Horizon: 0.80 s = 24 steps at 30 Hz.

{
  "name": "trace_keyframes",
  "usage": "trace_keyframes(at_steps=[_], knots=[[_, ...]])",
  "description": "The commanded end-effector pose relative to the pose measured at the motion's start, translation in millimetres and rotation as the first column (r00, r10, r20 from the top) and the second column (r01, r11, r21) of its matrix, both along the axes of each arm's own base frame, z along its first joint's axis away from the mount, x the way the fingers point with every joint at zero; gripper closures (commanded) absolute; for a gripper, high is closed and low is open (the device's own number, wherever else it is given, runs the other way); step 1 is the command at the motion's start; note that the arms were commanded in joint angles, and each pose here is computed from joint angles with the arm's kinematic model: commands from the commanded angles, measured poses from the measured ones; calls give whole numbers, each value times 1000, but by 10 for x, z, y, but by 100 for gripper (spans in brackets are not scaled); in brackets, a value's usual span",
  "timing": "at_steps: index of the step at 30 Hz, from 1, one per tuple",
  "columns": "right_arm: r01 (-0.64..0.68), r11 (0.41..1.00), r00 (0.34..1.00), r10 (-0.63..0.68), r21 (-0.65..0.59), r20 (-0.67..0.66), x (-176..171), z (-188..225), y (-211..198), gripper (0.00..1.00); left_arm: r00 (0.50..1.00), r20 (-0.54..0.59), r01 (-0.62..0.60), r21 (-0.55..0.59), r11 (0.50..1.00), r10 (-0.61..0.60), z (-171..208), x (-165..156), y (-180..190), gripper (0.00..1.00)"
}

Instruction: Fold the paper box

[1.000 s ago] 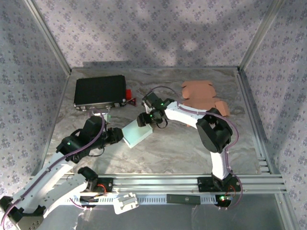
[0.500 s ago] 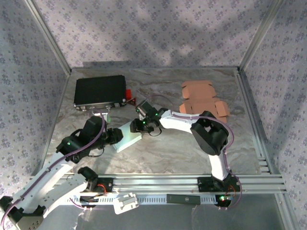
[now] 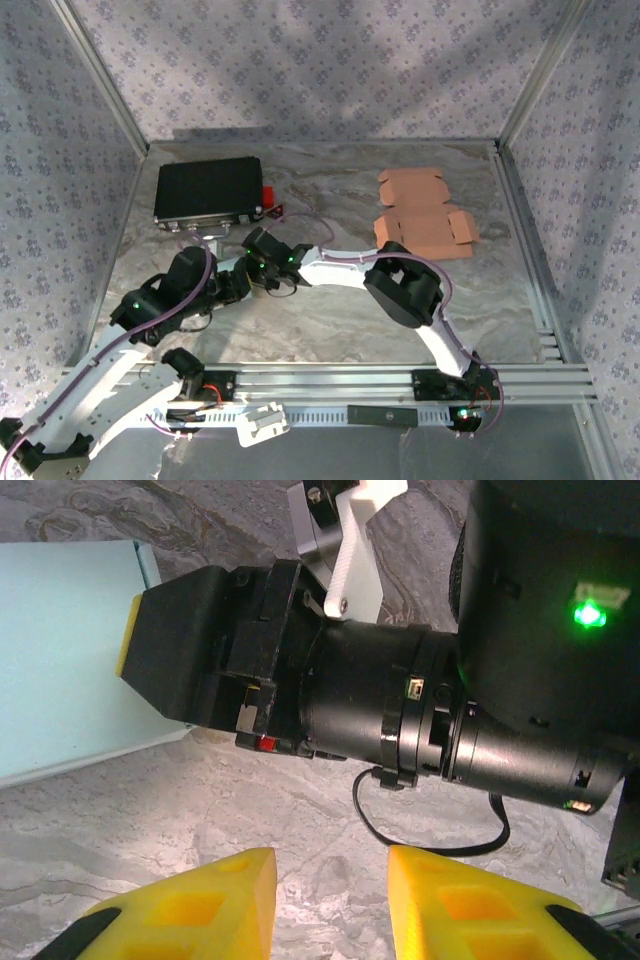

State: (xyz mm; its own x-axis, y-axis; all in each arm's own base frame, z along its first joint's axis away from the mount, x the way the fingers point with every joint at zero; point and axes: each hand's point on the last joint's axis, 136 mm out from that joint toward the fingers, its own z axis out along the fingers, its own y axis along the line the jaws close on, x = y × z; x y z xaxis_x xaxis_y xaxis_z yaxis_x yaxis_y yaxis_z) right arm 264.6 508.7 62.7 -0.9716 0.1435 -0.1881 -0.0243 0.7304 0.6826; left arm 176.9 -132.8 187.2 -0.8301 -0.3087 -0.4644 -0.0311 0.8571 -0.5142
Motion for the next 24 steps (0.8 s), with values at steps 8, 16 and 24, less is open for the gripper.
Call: trace_keyframes(at_steps=[8, 16, 24], knots=[[182, 971, 952, -135, -153, 276, 407, 860, -1271, 45, 998, 10, 63, -48, 997, -62, 131, 76, -225, 66], [480, 866, 864, -439, -138, 247, 268, 881, -3458, 43, 980, 45, 196, -52, 979, -194, 124, 401, -1043, 65], [683, 722, 729, -668, -107, 150, 94, 729, -4652, 42, 963, 24, 270, -82, 959, -269, 9, 978, -2264, 52]])
